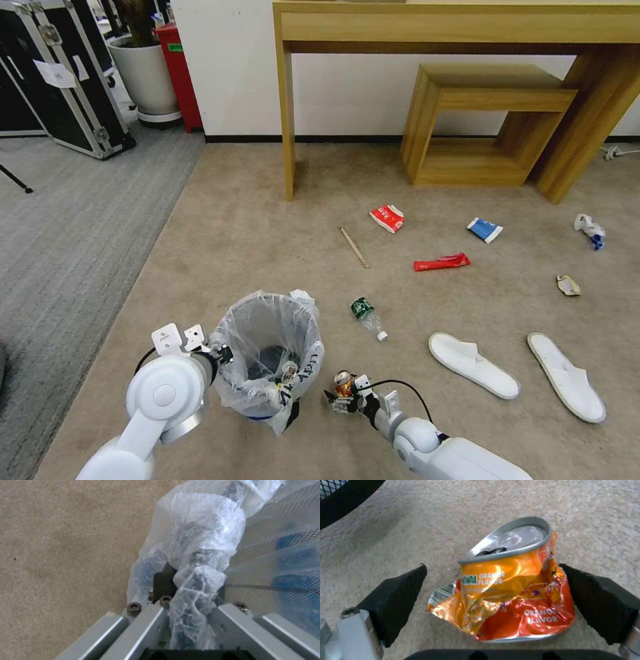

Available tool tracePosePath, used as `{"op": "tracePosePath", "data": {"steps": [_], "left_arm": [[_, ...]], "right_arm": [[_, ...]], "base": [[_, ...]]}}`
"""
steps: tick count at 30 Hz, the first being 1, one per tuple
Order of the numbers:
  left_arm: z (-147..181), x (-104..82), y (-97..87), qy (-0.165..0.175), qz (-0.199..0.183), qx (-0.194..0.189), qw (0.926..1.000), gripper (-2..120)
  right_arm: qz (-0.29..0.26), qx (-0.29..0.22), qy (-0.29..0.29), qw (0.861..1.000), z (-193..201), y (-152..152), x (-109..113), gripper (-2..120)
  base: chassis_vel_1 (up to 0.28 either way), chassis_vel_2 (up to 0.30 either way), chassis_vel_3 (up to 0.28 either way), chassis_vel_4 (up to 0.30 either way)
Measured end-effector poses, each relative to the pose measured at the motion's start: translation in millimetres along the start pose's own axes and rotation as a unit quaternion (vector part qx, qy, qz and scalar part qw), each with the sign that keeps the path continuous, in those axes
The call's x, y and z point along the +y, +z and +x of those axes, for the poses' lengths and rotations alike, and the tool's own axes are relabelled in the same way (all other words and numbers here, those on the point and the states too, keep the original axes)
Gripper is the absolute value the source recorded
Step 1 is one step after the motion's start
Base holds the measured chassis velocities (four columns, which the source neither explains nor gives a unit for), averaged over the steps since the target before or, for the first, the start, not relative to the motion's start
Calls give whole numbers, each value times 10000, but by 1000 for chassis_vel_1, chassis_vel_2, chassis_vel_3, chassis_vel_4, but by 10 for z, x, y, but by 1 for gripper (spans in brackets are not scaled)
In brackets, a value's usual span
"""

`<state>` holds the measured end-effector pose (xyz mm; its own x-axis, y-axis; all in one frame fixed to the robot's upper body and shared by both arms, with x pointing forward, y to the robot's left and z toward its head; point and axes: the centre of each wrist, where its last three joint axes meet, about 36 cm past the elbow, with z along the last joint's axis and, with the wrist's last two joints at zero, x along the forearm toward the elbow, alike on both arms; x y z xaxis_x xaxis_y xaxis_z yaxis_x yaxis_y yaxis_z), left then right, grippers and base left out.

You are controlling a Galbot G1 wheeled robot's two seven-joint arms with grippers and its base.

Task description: Pick up the trash bin and place the garbage on the floor into it.

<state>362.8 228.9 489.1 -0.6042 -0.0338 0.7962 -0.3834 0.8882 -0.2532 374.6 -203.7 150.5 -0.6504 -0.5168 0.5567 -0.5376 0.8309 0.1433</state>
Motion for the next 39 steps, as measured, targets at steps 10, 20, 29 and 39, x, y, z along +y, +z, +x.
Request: {"op": "tracePosePath", "data": {"steps": [10,20,29,39], "left_arm": [[19,-18,-21,64,-6,-5,10000,0],[17,-27,25,64,-34,37,10000,0],[-2,-44,76,53,-74,62,9999,0],[-25,-75,87,72,-101,79,9999,0]], "right_arm": [[10,9,83,10000,60,38,-43,100],[4,28,168,9999,79,70,-33,100],[31,21,172,9998,80,85,-39,87],[73,-32,164,9998,61,50,-59,67]], "base": [[0,0,0,0],[0,0,0,0],[0,0,0,0],[0,0,0,0]]}}
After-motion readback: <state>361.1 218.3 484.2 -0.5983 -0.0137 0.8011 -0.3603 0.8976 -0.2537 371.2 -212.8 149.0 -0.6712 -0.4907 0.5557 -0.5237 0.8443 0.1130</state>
